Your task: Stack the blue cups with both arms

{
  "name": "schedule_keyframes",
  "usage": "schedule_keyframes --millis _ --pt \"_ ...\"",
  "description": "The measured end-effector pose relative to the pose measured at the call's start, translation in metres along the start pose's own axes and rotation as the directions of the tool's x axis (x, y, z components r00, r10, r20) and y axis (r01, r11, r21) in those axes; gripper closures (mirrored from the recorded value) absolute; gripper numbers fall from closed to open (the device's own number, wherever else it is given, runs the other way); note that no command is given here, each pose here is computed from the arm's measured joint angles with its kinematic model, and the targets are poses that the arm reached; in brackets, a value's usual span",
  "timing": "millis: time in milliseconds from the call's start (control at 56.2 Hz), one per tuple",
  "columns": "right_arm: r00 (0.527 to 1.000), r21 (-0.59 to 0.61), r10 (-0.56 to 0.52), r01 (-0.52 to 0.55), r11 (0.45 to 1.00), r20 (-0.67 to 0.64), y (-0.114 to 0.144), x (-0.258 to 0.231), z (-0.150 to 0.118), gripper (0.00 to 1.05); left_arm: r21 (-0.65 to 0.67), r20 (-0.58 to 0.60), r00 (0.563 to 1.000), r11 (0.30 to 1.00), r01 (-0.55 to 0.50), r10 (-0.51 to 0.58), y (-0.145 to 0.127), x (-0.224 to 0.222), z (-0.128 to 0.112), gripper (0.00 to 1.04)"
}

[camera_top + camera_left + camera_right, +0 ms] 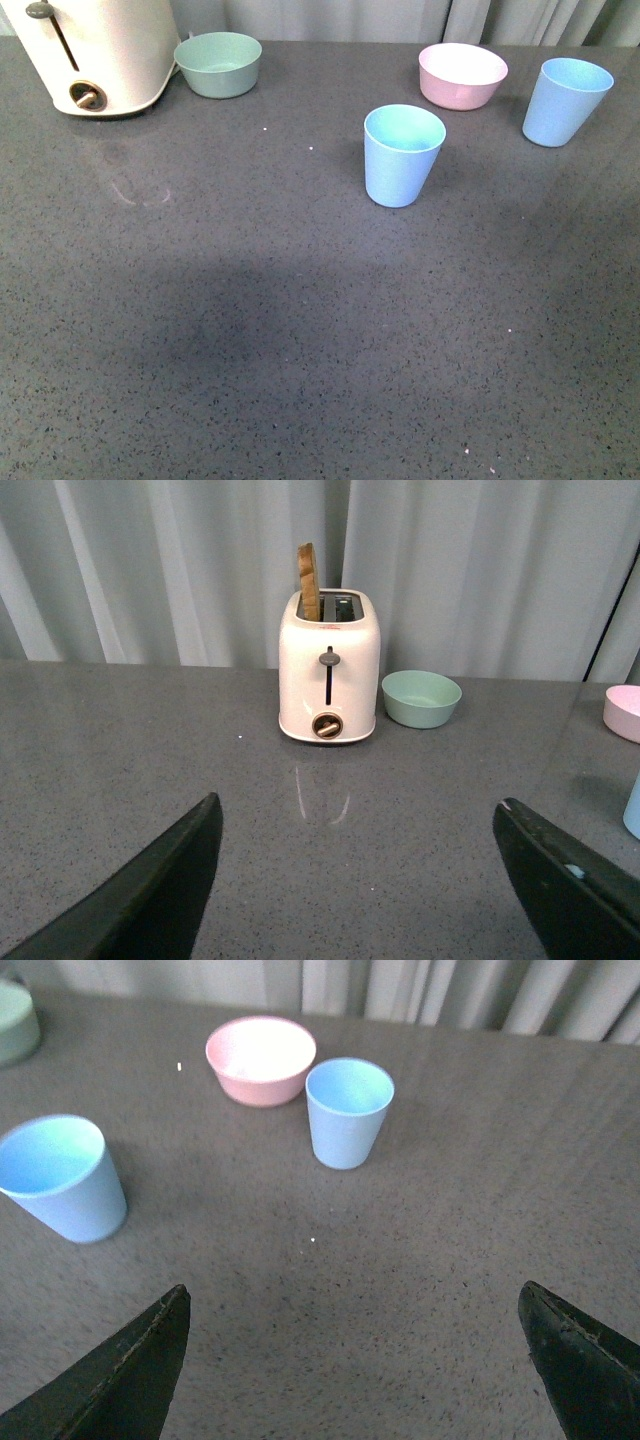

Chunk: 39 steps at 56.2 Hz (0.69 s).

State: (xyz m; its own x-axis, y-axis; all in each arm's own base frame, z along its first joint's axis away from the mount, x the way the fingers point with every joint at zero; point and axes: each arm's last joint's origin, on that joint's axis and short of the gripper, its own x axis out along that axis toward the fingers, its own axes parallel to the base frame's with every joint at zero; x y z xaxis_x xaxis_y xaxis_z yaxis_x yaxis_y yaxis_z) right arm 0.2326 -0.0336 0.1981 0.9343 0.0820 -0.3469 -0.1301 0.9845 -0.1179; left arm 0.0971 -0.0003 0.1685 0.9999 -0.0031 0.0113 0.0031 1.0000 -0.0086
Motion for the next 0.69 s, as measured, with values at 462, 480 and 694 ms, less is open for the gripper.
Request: schedule_keyframes --millis 462,480,694 --pt "0.959 -0.297 0.071 -0.154 0.942 -0.273 -0.037 0.192 0.051 0.09 0.002 0.0 1.0 1.0 0.0 0.0 0.0 0.0 0.0 0.09" --pt "0.958 -0.301 0.075 -0.161 0.94 -0.278 -0.035 0.197 0.052 0.09 0.002 0.0 1.0 1.0 0.0 0.0 0.0 0.0 0.0 0.09" --pt "0.939 -0.35 0.106 -0.224 0.909 -0.326 -0.015 0.234 0.053 0.09 0.002 0.0 1.0 1.0 0.0 0.0 0.0 0.0 0.0 0.09"
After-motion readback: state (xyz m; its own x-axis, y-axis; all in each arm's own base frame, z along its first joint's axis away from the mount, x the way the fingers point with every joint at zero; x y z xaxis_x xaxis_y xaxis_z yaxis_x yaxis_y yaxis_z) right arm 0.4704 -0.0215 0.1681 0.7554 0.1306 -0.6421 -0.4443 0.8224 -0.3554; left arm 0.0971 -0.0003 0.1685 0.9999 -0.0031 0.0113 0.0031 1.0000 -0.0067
